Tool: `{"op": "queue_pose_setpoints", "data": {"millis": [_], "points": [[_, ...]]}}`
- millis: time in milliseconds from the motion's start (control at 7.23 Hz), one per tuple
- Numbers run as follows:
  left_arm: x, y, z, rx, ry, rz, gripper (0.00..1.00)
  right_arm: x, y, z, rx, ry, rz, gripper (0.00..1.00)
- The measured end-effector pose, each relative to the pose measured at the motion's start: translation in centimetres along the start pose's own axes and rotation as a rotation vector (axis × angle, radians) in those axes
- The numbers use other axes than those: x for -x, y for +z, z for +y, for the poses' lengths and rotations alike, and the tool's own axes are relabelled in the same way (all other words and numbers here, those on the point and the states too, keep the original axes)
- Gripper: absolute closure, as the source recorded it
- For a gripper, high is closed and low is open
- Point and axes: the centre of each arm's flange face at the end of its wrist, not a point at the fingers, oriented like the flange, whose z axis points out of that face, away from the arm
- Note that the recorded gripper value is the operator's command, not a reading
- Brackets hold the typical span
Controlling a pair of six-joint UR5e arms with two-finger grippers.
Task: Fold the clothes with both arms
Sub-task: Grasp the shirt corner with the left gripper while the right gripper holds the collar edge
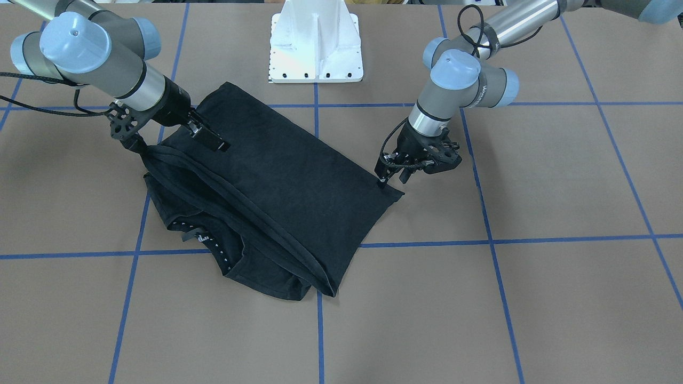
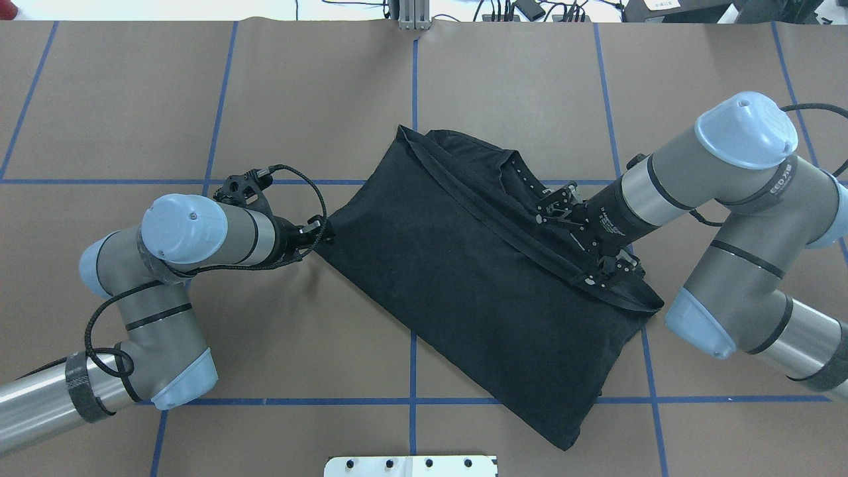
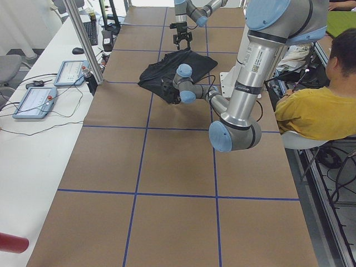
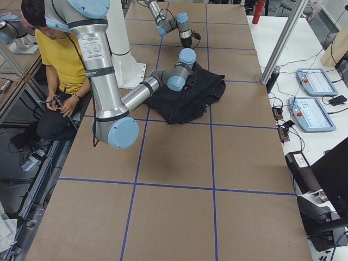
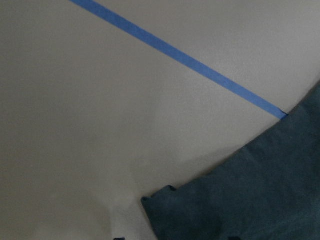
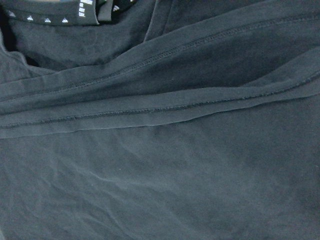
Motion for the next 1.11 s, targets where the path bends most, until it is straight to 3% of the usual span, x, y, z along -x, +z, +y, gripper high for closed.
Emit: {"op": "queue_pose_setpoints", "data": {"millis": [277,553,691,830,1106], "points": [[0.2,0.5,0.0,0.001,0.005,-0.010,0.36,0.2,-0.3,-0.4,-0.006,-0.002,-0.005,0.00],[0.2,0.9,0.0,0.000,0.009,-0.014,0.56,0.2,-0.5,-0.5,-0.007,0.000,-0.008,0.00],[0.3,1.1,-0.1,-0.001,0.010,-0.018,0.88,0.2,-0.7,-0.6,-0.007,0.000,-0.010,0.00],[0.4,1.4,-0.2,-0.003,0.009,-0.024,1.00,0.2,-0.8,-0.6,-0.008,0.001,-0.011,0.00],[0.5,1.6,-0.5,-0.009,0.010,-0.027,1.00,0.2,-0.9,-0.7,-0.008,0.003,-0.012,0.00]]}}
